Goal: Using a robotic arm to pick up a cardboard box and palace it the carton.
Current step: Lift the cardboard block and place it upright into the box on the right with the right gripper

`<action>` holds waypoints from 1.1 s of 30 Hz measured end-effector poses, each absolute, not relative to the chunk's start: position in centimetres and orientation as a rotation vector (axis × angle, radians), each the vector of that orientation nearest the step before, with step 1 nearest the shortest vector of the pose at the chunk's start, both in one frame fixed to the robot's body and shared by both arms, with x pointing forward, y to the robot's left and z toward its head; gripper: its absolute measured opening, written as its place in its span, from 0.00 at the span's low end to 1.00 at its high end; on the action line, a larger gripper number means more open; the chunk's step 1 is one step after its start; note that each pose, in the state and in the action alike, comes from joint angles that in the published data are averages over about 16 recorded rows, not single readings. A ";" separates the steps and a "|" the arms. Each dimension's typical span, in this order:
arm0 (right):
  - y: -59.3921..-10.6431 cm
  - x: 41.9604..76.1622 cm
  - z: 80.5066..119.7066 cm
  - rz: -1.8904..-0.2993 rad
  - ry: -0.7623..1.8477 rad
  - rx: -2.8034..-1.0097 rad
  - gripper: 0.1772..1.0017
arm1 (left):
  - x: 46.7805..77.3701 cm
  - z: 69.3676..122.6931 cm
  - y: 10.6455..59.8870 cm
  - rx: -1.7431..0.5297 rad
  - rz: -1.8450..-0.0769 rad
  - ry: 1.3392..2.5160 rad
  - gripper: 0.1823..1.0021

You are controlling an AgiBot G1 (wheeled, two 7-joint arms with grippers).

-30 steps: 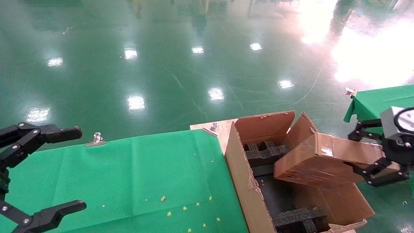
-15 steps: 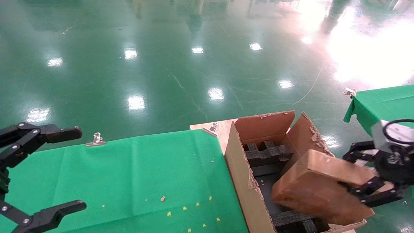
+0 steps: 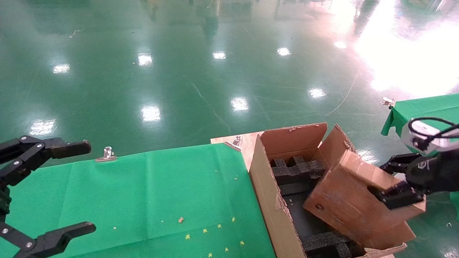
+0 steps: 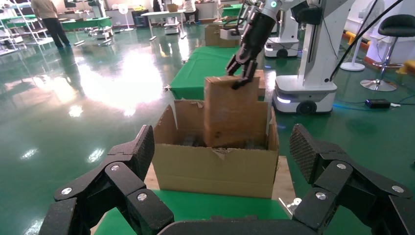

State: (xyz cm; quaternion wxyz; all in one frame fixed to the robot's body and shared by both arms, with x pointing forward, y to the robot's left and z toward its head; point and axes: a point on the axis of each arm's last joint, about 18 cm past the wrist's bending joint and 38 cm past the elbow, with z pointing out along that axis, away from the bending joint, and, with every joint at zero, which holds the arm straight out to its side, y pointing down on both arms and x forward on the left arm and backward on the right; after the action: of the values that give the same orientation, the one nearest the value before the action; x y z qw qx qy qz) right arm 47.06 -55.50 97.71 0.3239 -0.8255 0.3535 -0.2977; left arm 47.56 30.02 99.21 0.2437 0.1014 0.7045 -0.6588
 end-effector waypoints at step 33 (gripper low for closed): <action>-57.0 49.2 92.7 -0.884 1.417 -1.733 0.16 | 47.6 99.2 30.0 0.277 -1.799 1.924 1.00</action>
State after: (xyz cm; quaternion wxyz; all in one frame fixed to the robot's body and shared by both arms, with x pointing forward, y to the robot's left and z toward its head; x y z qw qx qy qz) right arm 49.23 -57.03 92.72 0.3591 -0.6718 0.5496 -0.3429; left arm 47.56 30.02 99.21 0.2437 0.1014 0.7045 -0.6588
